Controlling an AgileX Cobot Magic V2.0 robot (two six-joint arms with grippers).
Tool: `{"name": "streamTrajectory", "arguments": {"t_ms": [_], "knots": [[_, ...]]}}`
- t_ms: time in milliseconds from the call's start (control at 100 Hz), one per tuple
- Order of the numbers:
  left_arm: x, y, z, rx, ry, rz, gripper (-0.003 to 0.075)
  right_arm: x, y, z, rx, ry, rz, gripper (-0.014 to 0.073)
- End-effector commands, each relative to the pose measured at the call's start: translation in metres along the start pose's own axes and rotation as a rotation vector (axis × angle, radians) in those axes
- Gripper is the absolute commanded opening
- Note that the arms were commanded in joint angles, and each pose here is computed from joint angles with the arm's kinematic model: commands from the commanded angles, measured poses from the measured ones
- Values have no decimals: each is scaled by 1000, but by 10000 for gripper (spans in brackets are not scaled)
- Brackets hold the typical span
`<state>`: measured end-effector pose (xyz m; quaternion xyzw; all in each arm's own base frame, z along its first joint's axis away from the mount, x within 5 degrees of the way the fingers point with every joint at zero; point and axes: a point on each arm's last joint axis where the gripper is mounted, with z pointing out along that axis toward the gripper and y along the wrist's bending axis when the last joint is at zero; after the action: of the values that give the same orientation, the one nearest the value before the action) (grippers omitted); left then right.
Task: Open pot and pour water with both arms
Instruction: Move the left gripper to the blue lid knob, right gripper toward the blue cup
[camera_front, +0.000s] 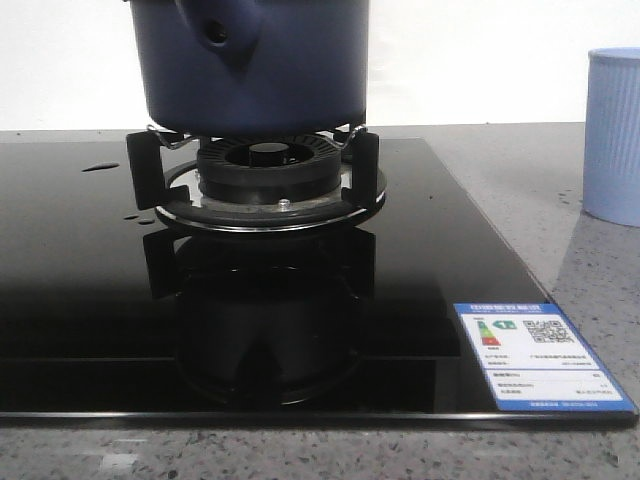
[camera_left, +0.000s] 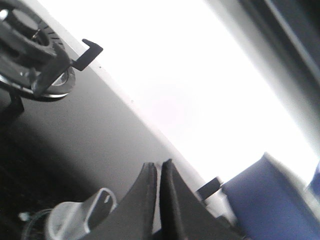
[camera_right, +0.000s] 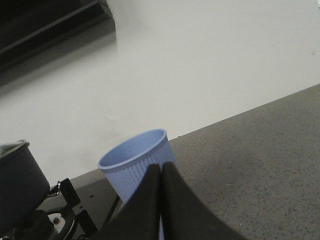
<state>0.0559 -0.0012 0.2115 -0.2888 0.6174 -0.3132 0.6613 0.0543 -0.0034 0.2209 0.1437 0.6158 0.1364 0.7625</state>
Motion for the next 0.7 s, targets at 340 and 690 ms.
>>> {"name": "streamTrajectory", "arguments": {"t_ms": [340, 690], "knots": [[-7, -28, -4, 76, 112, 38, -19, -35, 21, 0, 28, 208, 41, -74], [-21, -84, 26, 155, 536, 429, -18, -60, 43, 18, 163, 827, 42, -74]]}}
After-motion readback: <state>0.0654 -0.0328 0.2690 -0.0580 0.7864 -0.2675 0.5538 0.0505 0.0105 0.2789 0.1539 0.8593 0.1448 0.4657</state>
